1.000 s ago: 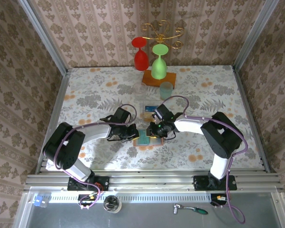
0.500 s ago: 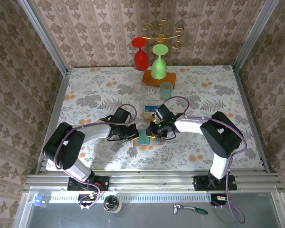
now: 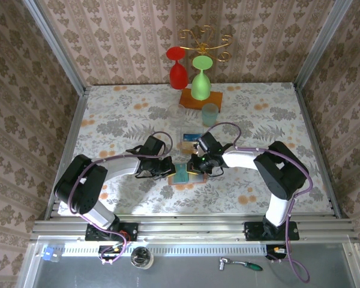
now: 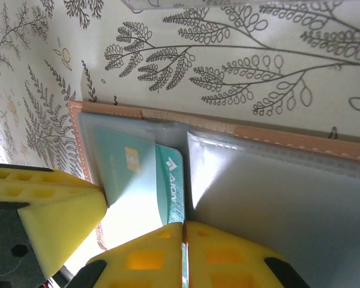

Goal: Take the credit cards out of the card holder

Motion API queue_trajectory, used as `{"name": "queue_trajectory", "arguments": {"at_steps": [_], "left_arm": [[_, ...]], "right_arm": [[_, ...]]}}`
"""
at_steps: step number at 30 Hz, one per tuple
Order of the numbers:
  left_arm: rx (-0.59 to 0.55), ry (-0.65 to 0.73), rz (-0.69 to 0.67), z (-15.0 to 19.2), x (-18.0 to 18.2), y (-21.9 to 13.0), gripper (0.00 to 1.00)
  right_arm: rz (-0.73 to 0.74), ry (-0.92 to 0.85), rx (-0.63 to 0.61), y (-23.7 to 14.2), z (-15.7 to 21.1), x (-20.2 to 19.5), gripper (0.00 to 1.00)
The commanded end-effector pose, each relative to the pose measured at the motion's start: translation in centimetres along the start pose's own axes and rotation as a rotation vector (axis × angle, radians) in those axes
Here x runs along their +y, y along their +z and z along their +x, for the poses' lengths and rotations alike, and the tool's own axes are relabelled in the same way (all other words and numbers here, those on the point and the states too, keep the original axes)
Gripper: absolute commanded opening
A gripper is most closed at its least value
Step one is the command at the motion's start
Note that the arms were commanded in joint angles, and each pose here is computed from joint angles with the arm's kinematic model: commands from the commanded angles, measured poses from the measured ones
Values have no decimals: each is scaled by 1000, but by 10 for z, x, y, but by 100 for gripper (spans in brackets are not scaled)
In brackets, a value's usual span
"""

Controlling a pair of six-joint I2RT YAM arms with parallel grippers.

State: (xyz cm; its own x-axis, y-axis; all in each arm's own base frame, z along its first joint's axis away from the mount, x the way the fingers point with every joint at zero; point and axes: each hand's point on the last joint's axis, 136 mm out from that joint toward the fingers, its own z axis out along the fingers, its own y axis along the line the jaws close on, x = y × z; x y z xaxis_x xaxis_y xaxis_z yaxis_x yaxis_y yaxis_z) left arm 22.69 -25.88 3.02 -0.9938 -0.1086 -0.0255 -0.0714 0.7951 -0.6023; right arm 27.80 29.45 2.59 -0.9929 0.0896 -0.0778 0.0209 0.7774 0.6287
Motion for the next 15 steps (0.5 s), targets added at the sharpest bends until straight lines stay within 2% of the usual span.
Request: {"name": "queue_trajectory", "arguments": {"at_steps": [1,8,15], "left_arm": [[14,-11,-37,2,4,0,4],[16,-9,-41,1,5,0,4],[16,-11,-41,0,4,1,2]], "right_arm": [[-6,8,-14,-10,-1,0,10],[-15,4,-22,-17,-3,0,9],[-59,-7,20,-9,1,10,17]]}}
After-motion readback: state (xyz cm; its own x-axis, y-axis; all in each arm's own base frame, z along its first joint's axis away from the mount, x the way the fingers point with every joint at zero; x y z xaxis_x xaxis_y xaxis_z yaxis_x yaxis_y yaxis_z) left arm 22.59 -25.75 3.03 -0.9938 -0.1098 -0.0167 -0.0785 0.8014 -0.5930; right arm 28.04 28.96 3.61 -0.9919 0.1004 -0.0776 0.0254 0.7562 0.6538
